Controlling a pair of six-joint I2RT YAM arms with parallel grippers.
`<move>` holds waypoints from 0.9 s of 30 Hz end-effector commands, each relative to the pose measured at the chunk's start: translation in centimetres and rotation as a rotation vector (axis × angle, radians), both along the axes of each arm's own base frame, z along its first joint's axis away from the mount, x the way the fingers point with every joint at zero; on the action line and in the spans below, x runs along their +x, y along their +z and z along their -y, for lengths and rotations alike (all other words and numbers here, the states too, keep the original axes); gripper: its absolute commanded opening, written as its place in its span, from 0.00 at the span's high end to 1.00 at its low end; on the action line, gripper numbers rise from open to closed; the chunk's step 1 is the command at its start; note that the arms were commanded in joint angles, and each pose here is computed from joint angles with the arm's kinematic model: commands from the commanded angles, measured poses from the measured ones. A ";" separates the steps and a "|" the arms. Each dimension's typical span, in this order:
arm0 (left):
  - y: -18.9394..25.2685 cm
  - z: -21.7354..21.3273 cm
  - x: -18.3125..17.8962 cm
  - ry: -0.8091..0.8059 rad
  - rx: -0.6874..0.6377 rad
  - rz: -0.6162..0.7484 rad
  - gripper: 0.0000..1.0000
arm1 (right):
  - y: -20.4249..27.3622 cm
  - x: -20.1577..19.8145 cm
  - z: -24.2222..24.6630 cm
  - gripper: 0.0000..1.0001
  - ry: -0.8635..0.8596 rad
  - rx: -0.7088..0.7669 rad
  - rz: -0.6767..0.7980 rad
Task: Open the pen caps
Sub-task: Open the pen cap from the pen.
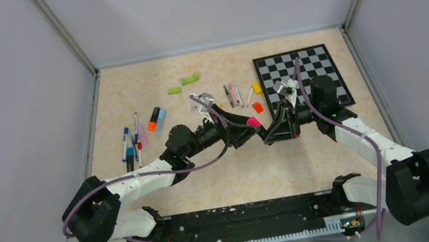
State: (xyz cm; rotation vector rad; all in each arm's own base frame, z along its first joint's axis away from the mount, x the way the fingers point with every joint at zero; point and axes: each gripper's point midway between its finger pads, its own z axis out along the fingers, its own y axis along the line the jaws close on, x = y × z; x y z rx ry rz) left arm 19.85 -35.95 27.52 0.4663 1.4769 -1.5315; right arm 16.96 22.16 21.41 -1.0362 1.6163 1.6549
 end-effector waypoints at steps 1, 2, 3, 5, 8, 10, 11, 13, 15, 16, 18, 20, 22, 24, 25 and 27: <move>3.6 0.5 -0.9 -0.078 -0.123 0.069 0.31 | 0.8 -0.1 0.0 1.00 0.027 0.026 0.060; 3.5 0.6 -1.0 -0.087 -0.127 0.067 0.35 | 0.7 -0.2 0.0 1.00 0.027 0.025 0.058; 3.6 0.7 -1.1 -0.095 -0.132 0.065 0.41 | 0.7 -0.1 -0.1 1.00 0.027 0.024 0.056; 3.6 0.9 -1.1 -0.106 -0.136 0.064 0.52 | 0.6 -0.1 -0.1 1.00 0.025 0.022 0.050; 3.6 1.0 -1.2 -0.120 -0.135 0.064 0.61 | 0.5 0.0 -0.1 1.00 0.024 0.020 0.046; 3.7 1.0 -1.3 -0.123 -0.139 0.066 0.64 | 0.3 0.0 -0.2 1.00 0.025 0.019 0.042; 3.7 1.0 -1.3 -0.123 -0.139 0.066 0.64 | 0.3 0.0 -0.2 1.00 0.024 0.018 0.040; 3.8 1.0 -1.4 -0.124 -0.141 0.066 0.62 | 0.2 -0.1 -0.2 1.00 0.025 0.017 0.037; 3.9 1.0 -1.4 -0.127 -0.145 0.071 0.62 | 0.2 -0.1 -0.2 1.00 0.027 0.017 0.034; 3.9 1.0 -1.4 -0.128 -0.145 0.068 0.62 | 0.1 0.0 -0.3 1.00 0.027 0.016 0.032; 4.0 1.0 -1.4 -0.128 -0.146 0.068 0.67 | 0.1 0.0 -0.3 1.00 0.028 0.016 0.031; 4.1 1.0 -1.3 -0.126 -0.150 0.065 0.79 | 0.0 0.0 -0.3 1.00 0.027 0.015 0.028; 4.0 1.0 -1.3 -0.125 -0.150 0.064 0.95 | 0.0 -0.1 -0.3 1.00 0.029 0.014 0.025; 4.1 1.0 -1.2 -0.120 -0.154 0.062 1.00 | -0.1 -0.1 -0.3 1.00 0.028 0.012 0.021; 4.2 0.9 -1.1 -0.112 -0.158 0.063 1.00 | -0.2 0.0 -0.4 1.00 0.027 0.010 0.015; 4.7 0.7 -0.8 -0.088 -0.180 0.085 1.00 | -0.6 0.1 -0.4 1.00 0.020 0.004 0.003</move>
